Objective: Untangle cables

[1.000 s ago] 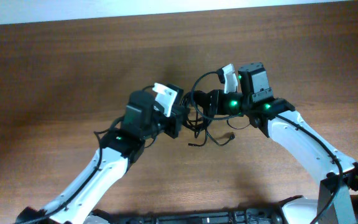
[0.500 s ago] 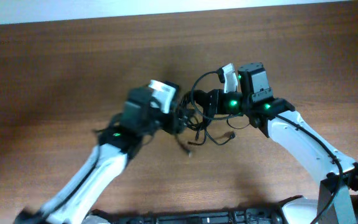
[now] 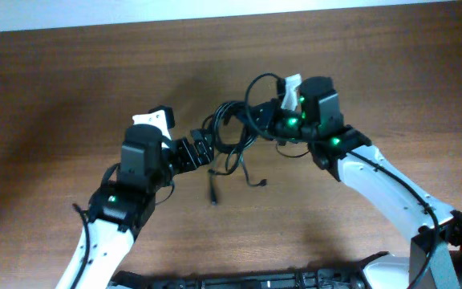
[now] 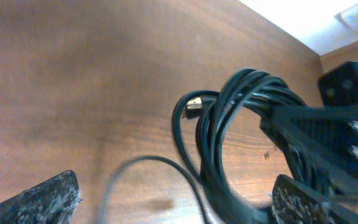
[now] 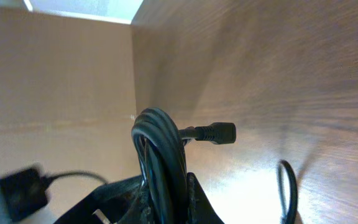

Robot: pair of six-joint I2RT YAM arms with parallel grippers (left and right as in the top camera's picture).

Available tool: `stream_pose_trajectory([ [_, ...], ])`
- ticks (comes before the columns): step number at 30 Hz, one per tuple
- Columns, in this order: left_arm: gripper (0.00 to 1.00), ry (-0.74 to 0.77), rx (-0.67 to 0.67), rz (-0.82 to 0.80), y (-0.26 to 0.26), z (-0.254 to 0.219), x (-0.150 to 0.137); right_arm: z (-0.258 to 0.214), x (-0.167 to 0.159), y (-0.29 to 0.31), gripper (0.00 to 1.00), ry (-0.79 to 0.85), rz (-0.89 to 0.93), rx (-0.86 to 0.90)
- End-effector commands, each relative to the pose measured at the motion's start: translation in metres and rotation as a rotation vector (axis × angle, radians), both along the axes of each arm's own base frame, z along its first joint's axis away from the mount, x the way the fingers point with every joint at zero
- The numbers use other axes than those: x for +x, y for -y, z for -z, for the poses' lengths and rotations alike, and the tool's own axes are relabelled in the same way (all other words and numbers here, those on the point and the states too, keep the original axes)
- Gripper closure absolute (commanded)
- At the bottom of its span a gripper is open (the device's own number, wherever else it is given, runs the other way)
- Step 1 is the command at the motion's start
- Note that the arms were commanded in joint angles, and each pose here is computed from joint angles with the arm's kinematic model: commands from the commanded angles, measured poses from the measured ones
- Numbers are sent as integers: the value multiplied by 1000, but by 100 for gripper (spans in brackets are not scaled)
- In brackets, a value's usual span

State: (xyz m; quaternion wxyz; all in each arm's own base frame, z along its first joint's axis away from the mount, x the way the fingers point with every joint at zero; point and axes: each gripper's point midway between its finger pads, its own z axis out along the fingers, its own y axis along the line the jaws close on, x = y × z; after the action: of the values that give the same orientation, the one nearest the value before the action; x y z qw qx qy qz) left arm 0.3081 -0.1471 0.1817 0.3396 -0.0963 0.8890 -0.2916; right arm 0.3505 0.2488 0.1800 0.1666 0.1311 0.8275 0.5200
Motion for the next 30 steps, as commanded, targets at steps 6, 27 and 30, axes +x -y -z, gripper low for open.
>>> stream_pose_trajectory([
  [6,30,-117,-162,-15,22,15,13,-19,-12,-21,96,151,-114,-20],
  [27,100,-59,-2,-240,-41,35,51,20,-58,-48,4,670,-565,-382],
  [30,100,-52,-42,-222,-36,26,48,51,-45,-50,4,662,-488,-606],
])
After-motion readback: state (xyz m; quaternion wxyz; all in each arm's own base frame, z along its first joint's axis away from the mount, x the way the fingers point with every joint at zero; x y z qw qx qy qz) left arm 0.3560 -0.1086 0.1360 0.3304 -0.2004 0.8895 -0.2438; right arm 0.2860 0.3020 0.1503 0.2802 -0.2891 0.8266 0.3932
